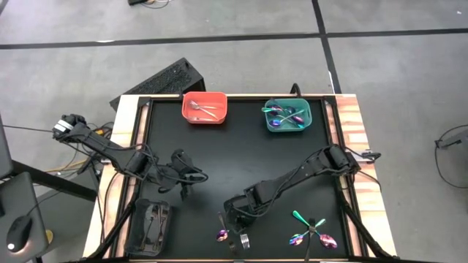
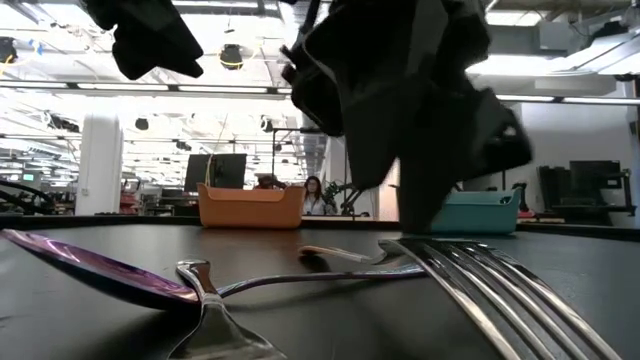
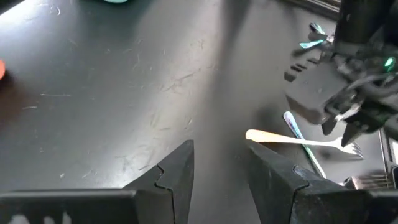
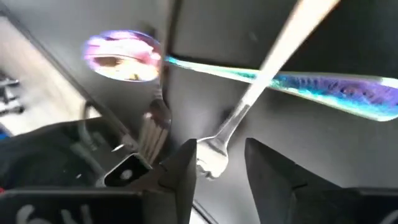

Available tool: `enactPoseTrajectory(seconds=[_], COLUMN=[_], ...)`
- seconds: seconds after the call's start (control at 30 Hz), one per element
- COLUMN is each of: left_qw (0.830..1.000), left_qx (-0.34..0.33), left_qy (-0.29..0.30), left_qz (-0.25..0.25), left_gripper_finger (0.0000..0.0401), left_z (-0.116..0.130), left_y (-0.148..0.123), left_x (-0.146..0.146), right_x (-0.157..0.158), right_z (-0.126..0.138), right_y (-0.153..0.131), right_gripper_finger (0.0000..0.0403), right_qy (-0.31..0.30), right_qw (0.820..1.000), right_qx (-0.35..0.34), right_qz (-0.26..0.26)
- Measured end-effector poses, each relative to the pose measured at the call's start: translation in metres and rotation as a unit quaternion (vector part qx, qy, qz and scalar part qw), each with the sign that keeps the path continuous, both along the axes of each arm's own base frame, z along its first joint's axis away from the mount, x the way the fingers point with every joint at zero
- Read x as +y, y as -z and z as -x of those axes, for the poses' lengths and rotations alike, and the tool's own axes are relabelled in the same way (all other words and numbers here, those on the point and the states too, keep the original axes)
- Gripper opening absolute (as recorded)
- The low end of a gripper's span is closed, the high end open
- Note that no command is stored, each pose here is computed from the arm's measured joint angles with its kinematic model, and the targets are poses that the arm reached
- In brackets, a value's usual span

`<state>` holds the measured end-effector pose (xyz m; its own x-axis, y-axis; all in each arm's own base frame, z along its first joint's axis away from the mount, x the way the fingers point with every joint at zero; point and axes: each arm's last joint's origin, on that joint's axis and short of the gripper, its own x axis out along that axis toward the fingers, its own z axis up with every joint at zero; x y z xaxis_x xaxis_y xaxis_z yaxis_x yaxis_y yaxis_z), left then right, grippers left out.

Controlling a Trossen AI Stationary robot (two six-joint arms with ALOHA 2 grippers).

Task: Sort silverware by color (type)
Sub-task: Put the orange fork into the orange bin

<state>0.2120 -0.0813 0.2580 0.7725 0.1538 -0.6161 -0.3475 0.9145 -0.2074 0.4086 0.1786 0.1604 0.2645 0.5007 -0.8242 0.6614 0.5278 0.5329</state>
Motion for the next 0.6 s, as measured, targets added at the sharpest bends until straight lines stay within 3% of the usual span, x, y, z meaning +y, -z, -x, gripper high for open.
enactPoseTrajectory(seconds=[0.1,0.23,0.4,0.6], left_qw=[1.0,1.0,0.999,0.999], left_qx=[0.009,0.01,0.016,0.021], left_qy=[0.0,-0.006,-0.021,-0.032], left_qz=[-0.004,-0.01,-0.02,-0.002], left_gripper_finger=[0.0125,0.0125,0.0125,0.0125], left_z=[0.001,0.001,-0.002,-0.006], left_y=[0.001,0.002,0.002,0.002], left_x=[0.001,0.002,0.012,0.025], right_x=[0.006,0.009,0.008,0.001], right_z=[0.005,0.002,-0.008,-0.007], right_y=[0.007,0.011,0.018,0.022], right_gripper_finger=[0.0161,0.0163,0.0156,0.0113], right_qy=[0.015,0.025,0.033,0.017], right_qw=[1.0,0.999,0.999,1.0], right_qx=[0.025,0.009,-0.019,-0.006], right_qz=[0.012,0.029,0.012,0.021])
